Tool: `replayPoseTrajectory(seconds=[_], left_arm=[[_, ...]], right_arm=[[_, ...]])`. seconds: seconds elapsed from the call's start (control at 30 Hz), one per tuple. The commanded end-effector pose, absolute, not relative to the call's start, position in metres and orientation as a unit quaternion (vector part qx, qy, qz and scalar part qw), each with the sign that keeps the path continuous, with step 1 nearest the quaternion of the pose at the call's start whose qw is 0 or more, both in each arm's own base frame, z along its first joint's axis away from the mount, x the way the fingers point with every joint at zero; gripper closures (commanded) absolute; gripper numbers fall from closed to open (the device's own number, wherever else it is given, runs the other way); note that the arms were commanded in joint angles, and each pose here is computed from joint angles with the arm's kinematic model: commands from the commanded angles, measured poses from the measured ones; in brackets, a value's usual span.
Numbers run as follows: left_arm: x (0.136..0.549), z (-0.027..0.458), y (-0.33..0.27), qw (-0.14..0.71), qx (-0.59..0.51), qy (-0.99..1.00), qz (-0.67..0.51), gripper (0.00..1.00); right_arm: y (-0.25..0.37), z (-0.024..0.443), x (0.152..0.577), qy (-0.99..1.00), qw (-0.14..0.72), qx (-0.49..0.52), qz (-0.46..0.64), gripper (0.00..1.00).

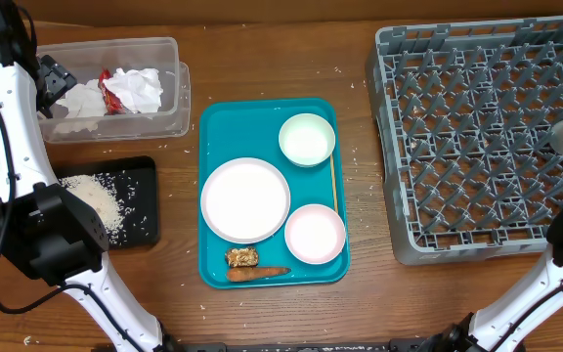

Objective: Sort waste into correct bins and load items into the dishwasher
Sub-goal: 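Carry the cup right and lower it upside down into the rack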

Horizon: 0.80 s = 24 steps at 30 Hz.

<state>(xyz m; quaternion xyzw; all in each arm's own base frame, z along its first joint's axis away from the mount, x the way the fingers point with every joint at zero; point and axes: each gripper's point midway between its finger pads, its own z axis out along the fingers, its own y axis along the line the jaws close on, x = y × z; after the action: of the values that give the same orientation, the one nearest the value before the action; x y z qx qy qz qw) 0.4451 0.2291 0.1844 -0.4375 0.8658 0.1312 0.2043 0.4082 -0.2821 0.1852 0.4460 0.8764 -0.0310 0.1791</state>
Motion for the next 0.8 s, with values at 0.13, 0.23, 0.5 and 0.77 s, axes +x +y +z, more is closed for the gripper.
replayPoseTrajectory(seconds=[0.13, 0.23, 0.5, 0.77], left_arm=[[0.442, 0.204, 0.230, 0.226, -0.449, 0.855, 0.128, 0.00], [0.442, 0.204, 0.230, 0.226, -0.449, 0.855, 0.128, 0.00], [0.442, 0.204, 0.230, 0.226, -0.449, 0.855, 0.128, 0.00], [0.442, 0.204, 0.230, 0.226, -0.449, 0.855, 0.128, 0.00]], right_arm=[[-0.247, 0.201, 0.414, 0.890, 0.181, 0.418, 0.014, 0.22], [-0.225, 0.218, 0.419, 0.898, 0.194, 0.395, 0.018, 0.21], [-0.185, 0.246, 0.427, 0.914, 0.215, 0.337, -0.076, 0.12], [-0.232, 0.198, 0.391, 0.868, 0.154, 0.459, -0.105, 0.92]])
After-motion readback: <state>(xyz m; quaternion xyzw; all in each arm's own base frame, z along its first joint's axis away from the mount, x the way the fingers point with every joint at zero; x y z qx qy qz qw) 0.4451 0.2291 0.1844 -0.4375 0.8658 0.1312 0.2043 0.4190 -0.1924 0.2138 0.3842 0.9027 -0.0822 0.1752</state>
